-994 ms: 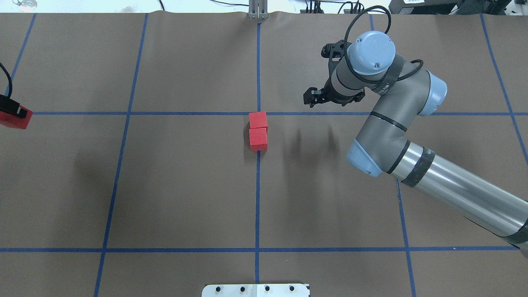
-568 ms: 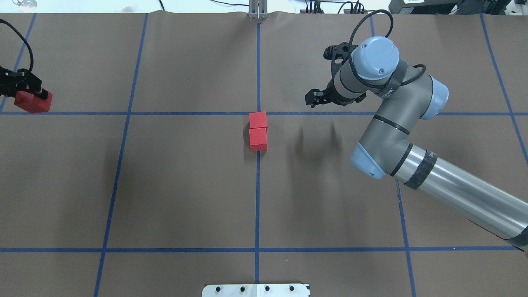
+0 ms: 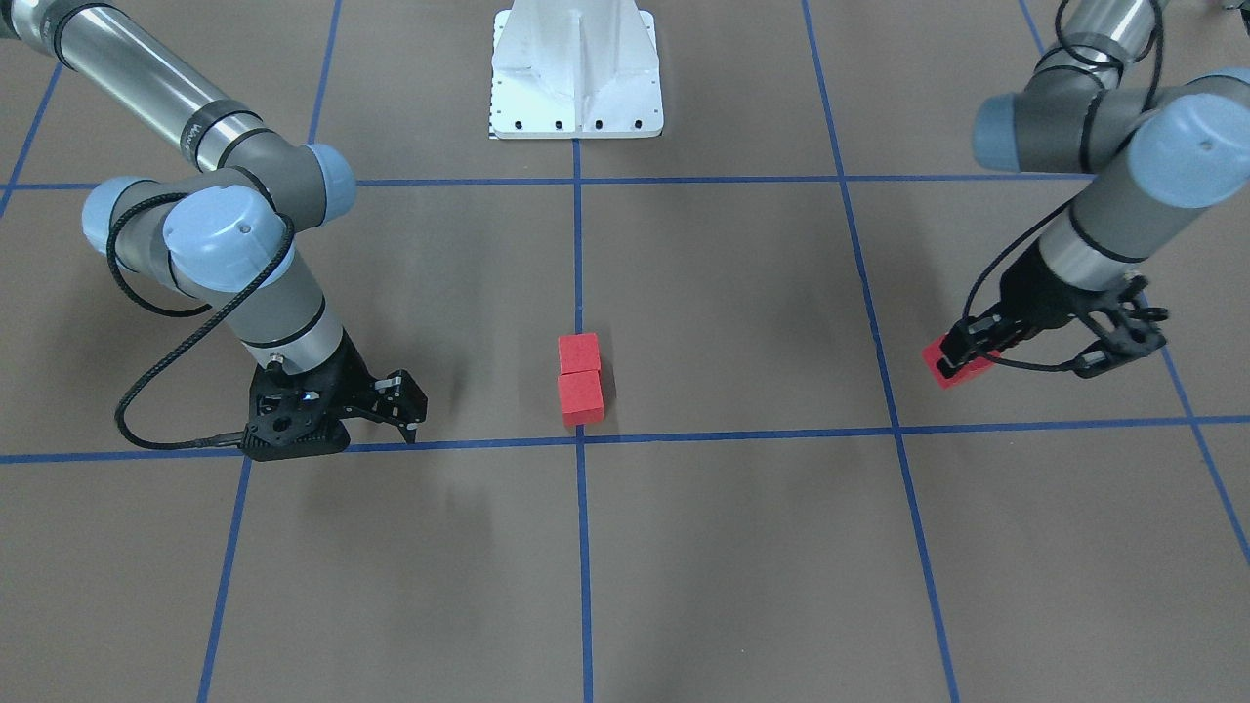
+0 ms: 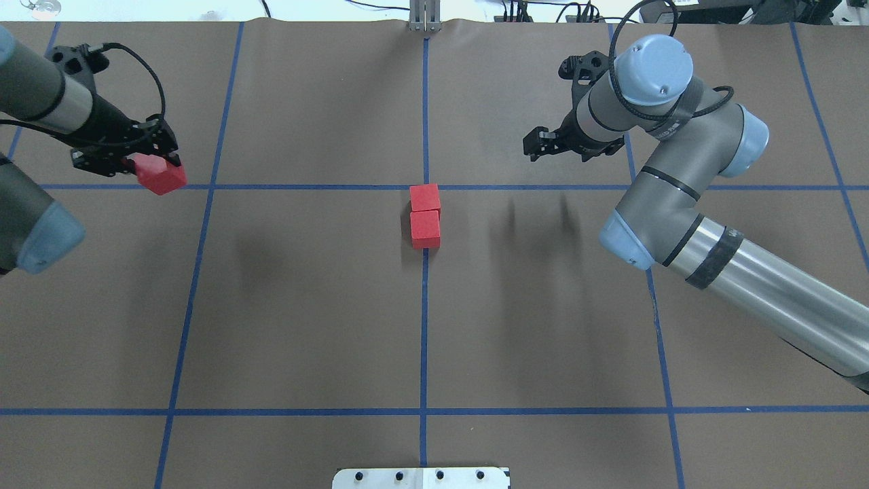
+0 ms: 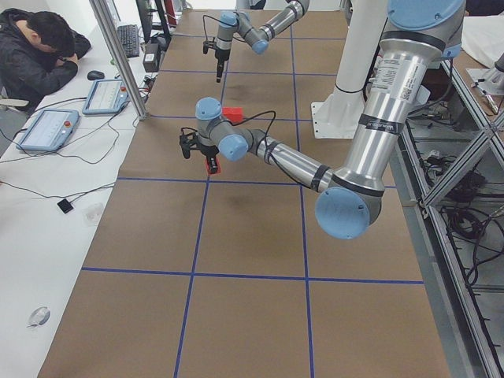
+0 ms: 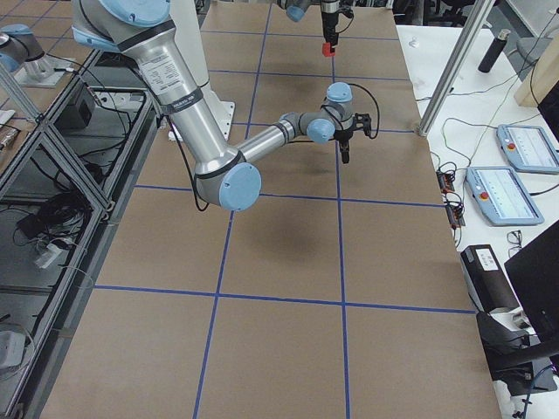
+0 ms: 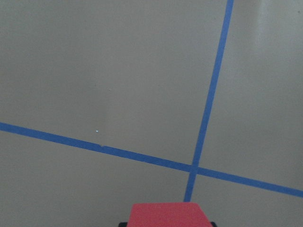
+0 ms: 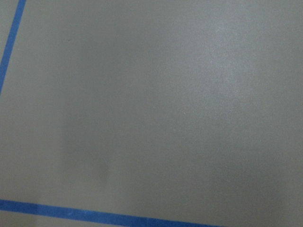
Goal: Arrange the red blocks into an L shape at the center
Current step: 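Carry the red cube with the left gripper toward the center cubes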
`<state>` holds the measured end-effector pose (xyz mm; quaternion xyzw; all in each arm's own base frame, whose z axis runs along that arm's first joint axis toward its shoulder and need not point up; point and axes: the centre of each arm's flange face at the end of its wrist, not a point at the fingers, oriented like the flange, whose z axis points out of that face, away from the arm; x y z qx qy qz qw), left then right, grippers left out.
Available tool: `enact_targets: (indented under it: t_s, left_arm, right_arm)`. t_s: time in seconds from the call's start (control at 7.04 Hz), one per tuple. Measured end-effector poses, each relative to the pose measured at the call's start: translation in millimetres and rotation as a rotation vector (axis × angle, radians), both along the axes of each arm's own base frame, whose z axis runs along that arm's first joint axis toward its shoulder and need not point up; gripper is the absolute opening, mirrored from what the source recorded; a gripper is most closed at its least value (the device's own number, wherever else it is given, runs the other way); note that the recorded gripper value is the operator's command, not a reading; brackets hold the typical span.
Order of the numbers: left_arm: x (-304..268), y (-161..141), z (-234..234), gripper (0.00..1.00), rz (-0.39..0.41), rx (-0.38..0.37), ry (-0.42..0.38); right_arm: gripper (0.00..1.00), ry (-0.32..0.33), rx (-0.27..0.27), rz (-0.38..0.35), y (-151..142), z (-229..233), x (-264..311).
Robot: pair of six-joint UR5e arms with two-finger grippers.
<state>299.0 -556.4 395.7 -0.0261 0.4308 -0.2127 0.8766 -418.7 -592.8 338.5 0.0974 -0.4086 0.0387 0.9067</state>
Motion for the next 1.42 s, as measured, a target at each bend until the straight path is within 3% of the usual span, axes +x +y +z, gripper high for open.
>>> enact_targets:
  t_s: [0.14, 0.28, 0.71, 1.14, 1.42]
  left_arm:
    - [47.5, 0.6, -24.0, 0.11, -0.063, -0.083, -0.018]
    - [90.3, 4.0, -45.5, 0.13, -0.123, -0.150, -0.034]
    - [183.9, 3.7, -99.1, 0.10, -0.244, -0.281, -0.040]
    - [206.4, 3.3, -144.5, 0.00, -0.244, -0.271, -0.014]
    - [205.9, 4.4, -165.0, 0.00, -0.264, -0.223, 0.000]
  right_arm:
    - [0.99, 0.019, -0.066, -0.007, -10.0, 5.0, 17.7]
    - [0.99, 0.040, -0.098, -0.013, -19.2, 10.5, 35.1]
    - [0.99, 0.059, -0.102, -0.025, -32.3, 31.1, 73.5]
    - [0.99, 0.050, -0.086, -0.025, -27.7, 28.0, 80.2]
    - [0.99, 0.052, -0.084, -0.023, -27.2, 28.8, 81.7]
